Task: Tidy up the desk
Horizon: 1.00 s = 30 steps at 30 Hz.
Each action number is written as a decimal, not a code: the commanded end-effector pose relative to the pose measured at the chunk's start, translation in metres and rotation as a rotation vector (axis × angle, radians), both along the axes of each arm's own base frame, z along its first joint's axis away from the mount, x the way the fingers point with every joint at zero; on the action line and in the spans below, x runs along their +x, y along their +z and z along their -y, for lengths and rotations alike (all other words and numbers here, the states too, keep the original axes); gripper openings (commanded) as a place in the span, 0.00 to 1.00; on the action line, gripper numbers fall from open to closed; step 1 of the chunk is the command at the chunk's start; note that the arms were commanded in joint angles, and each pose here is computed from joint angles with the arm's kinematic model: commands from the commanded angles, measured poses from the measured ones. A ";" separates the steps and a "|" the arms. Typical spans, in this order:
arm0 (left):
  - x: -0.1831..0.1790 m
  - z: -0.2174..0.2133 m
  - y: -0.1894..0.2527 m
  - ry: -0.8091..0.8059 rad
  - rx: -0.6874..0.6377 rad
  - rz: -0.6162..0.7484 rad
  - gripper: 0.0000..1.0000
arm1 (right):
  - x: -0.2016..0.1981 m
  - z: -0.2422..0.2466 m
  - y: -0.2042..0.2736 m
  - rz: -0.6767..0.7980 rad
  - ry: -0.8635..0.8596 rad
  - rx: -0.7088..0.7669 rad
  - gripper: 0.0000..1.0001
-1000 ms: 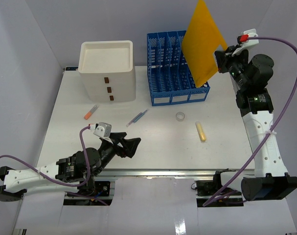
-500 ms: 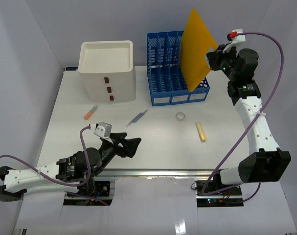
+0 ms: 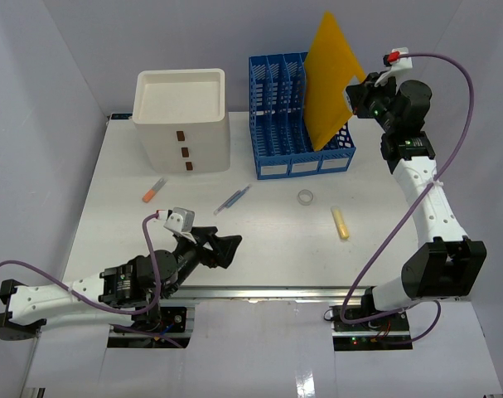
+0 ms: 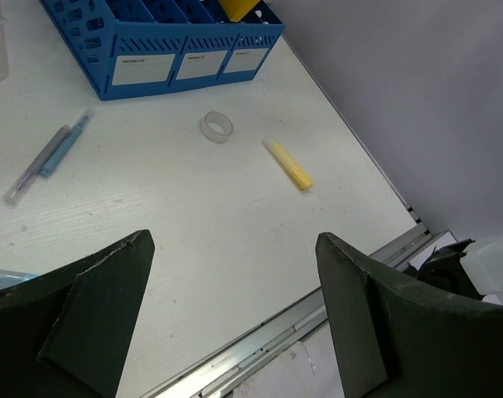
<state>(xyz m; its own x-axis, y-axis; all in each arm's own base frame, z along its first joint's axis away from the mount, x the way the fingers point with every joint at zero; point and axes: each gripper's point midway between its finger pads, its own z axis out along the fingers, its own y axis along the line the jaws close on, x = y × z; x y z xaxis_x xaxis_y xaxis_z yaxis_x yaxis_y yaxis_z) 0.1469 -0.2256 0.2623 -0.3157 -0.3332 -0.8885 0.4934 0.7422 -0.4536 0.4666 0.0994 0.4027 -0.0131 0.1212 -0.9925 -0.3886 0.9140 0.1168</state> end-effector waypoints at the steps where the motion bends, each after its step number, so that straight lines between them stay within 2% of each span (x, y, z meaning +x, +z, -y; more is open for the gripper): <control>1: -0.001 0.001 -0.003 0.001 0.006 -0.011 0.91 | 0.007 -0.005 0.043 0.140 0.026 0.026 0.08; 10: -0.001 0.003 -0.005 0.001 0.011 -0.019 0.91 | 0.015 -0.004 0.027 0.151 0.022 -0.012 0.08; 20: -0.001 0.003 -0.011 0.008 0.019 -0.034 0.91 | 0.022 -0.015 -0.033 0.045 0.053 -0.086 0.08; 30: -0.002 0.008 -0.019 0.005 0.025 -0.063 0.91 | 0.034 -0.027 -0.064 -0.014 0.065 -0.116 0.09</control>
